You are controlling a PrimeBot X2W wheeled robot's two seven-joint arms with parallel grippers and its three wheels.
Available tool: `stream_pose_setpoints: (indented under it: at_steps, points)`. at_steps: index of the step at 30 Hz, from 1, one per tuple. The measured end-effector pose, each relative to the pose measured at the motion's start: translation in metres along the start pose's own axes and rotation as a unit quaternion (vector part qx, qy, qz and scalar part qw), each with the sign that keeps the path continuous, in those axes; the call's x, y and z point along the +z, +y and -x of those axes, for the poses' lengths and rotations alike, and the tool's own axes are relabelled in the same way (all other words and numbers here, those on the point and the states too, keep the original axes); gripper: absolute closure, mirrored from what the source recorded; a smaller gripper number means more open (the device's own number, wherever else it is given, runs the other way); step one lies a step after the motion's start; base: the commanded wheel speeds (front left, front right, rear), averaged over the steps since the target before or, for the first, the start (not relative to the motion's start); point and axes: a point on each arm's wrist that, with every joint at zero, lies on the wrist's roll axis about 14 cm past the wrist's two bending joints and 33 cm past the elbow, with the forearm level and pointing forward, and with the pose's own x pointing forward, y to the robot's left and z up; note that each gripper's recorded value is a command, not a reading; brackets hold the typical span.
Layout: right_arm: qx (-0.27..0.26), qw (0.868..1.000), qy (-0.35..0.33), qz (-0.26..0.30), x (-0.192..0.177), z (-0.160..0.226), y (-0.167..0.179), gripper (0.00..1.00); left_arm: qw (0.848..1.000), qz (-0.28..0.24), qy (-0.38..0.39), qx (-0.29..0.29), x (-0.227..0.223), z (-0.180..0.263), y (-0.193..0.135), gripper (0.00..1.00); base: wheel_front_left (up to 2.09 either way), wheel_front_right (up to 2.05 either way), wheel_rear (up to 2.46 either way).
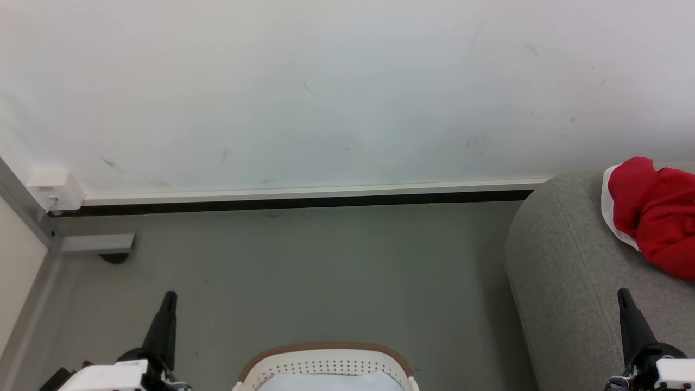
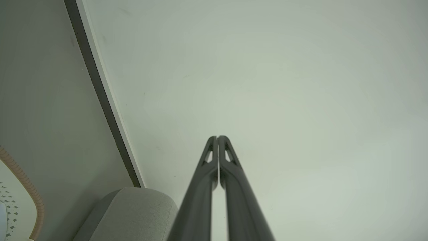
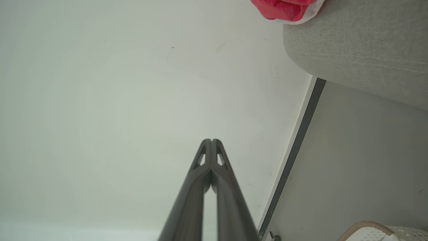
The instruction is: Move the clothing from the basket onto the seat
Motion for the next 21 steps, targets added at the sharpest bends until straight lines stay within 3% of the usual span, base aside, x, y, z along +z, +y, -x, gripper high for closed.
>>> stream_pose_setpoints:
  at_steps: [21]
  points:
    - [0.0, 1.0, 0.0, -0.001, 0.0002, 0.0, 0.0, 1.0, 1.0, 0.0, 0.0, 0.0, -0.0001, 0.0, 0.0, 1.0, 0.0, 0.0, 0.0]
